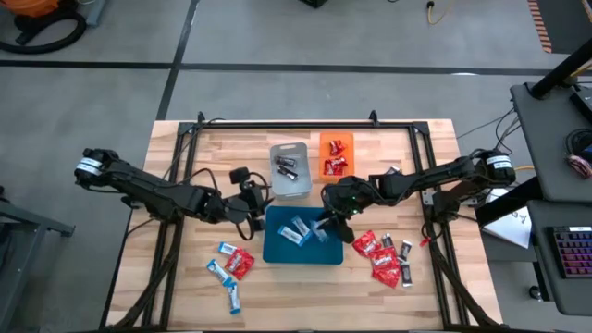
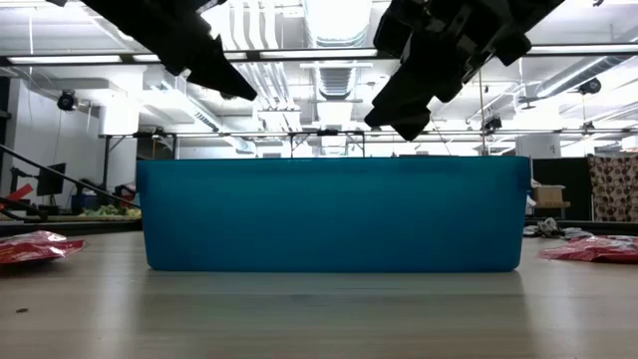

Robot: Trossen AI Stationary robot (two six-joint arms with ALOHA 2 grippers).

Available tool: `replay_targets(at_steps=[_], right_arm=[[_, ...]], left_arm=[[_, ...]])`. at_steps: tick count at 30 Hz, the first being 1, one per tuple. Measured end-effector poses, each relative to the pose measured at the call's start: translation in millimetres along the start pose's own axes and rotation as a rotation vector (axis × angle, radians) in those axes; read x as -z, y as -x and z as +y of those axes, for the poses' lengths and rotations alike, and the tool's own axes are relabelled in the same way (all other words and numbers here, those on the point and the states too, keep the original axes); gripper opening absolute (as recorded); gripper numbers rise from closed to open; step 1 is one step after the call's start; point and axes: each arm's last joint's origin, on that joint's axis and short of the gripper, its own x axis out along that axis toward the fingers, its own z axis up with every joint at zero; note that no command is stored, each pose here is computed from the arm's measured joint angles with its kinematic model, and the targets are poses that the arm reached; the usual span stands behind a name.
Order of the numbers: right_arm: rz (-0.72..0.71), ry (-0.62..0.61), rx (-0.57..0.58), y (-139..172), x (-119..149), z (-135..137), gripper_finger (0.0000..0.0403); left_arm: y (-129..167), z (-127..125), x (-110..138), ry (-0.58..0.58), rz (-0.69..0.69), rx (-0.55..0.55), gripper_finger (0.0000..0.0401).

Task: Sort candy
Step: Put the brown chocolate bar into the gray bin

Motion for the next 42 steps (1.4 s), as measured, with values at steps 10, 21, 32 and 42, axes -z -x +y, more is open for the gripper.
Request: replay_targets(at_steps=[10,21,32,42], right_arm=[[0.035,-0.093,0.008,8.8,-1.1,2.4,0.0147],[0.166,-0.185,0.500,55.1,-13.6,5.7,0.0119],[0.278,-0.422,0.802,93.0,-4.3,-34.3,0.0103],[0.483,-0.722,1.006,131.9,30.4,-81.1,0.0142]], left_arm=[[0.2,1.7,2.7,-0.064,0.023,-0.050,0.0146],[4.3,11.6,4.5,-0.126,0.012,0.067,0.0131],[3.3,36.9,34.7,0.033,-0.100,0.069,0.0085],[1.7,46.1,45.7,0.095,-0.102,0.032,0.0079]])
